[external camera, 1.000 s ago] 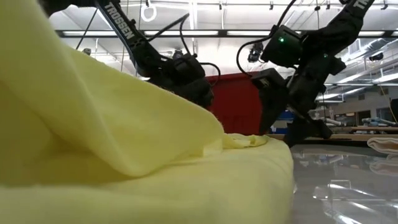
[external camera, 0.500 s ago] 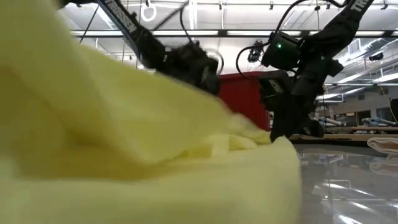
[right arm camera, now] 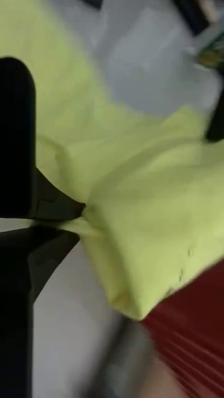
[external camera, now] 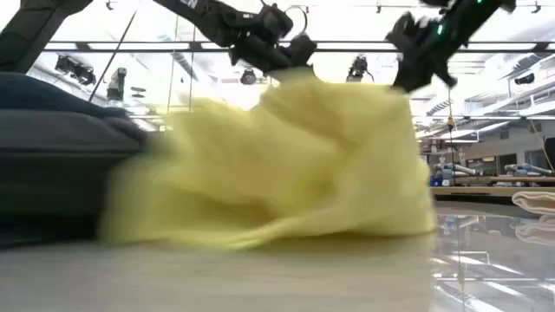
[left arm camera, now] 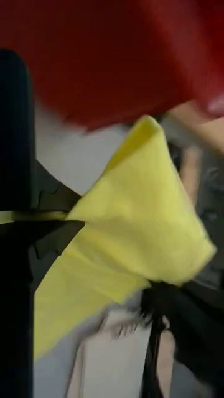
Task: Fold laundry
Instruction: Fold the yellow shirt
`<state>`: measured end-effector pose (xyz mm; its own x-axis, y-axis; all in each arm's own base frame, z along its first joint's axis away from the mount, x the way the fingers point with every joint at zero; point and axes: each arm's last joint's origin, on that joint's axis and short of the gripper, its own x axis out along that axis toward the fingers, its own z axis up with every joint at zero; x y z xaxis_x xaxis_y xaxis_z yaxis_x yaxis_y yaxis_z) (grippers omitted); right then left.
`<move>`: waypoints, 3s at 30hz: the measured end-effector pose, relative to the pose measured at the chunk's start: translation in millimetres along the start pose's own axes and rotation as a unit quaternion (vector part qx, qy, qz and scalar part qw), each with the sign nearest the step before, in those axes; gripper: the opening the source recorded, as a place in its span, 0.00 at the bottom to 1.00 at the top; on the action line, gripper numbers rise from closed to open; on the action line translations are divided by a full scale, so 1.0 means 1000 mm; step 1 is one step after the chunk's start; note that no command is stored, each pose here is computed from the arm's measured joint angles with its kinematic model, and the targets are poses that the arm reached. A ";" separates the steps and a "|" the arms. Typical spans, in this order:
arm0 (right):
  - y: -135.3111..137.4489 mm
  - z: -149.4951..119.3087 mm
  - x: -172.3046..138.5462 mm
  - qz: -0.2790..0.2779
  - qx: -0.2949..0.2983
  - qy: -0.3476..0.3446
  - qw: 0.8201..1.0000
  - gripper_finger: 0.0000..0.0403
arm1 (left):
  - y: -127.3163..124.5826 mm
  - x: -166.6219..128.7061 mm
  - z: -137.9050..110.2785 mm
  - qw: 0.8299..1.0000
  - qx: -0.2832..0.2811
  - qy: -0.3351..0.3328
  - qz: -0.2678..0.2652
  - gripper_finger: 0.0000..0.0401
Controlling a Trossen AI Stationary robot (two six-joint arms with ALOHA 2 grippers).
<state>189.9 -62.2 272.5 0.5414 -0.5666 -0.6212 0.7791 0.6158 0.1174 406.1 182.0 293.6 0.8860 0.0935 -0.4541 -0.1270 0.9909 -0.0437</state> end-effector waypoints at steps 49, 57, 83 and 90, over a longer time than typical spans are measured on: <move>0.030 -0.051 -0.021 0.095 -0.054 0.207 0.972 0.39 | -0.119 0.030 -0.033 0.981 -0.035 0.109 -0.156 0.23; 0.015 -0.039 0.027 0.046 0.009 0.092 0.995 0.39 | -0.117 0.028 -0.024 0.967 -0.041 0.070 -0.244 0.20; 0.037 -0.088 0.004 0.293 -0.001 0.239 0.926 0.27 | -0.059 0.020 -0.038 0.961 -0.236 0.143 -0.033 0.15; 0.012 -0.066 -0.015 0.189 0.092 0.144 0.967 0.34 | -0.023 0.029 -0.053 0.956 -0.255 0.146 0.004 0.54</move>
<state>169.5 -9.9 232.0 0.7091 -0.1273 -0.6936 0.5997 0.6262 0.4982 411.1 156.6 234.3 0.7312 -0.0032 -0.6822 -0.4000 0.8080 -0.4326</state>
